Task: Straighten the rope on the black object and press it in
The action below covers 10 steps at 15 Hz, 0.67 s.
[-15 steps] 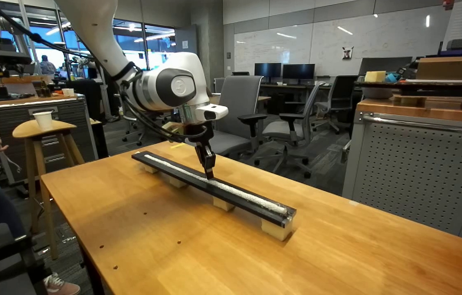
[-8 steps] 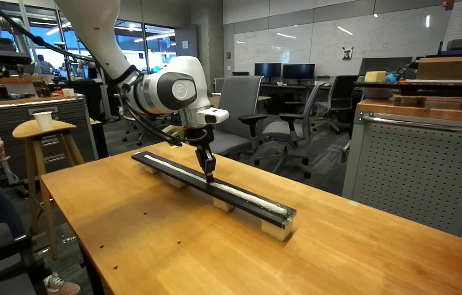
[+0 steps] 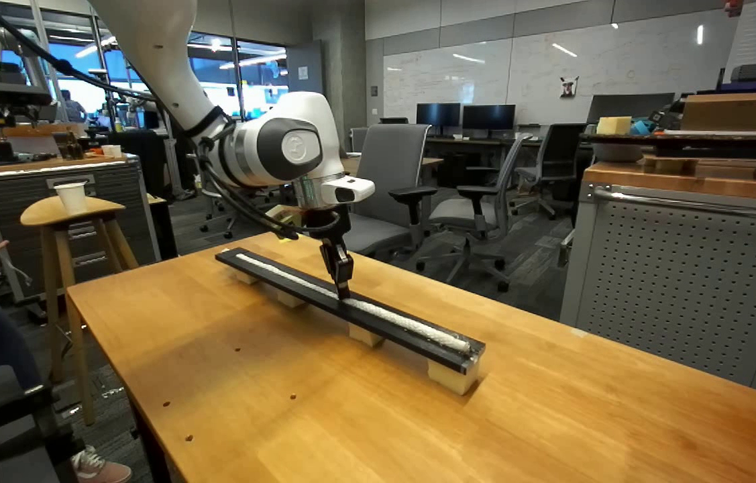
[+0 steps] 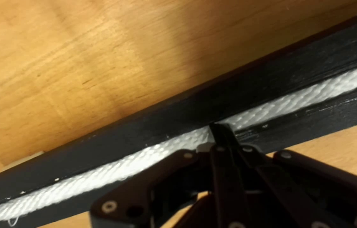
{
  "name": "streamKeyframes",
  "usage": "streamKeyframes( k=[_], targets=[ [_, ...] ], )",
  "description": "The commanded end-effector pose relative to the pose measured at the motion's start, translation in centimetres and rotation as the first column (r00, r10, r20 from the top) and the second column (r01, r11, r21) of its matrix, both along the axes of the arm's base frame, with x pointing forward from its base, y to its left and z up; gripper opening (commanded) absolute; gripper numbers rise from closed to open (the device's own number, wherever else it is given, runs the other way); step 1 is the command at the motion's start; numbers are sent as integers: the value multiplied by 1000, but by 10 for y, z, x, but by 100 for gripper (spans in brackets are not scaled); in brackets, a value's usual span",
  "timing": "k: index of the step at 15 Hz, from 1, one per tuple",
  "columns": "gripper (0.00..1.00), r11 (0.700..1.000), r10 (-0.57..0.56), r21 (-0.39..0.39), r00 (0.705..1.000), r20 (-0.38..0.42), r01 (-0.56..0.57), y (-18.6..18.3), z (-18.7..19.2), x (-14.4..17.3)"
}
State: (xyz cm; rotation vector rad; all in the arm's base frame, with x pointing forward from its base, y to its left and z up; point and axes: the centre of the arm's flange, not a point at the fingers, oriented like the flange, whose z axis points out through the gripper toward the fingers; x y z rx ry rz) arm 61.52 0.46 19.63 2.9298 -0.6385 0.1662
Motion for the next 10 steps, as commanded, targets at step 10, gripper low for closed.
streamKeyframes(
  k=[10],
  targets=[
    [0,999,-37,-9,998,42,37,-25,14,-10]
  ],
)
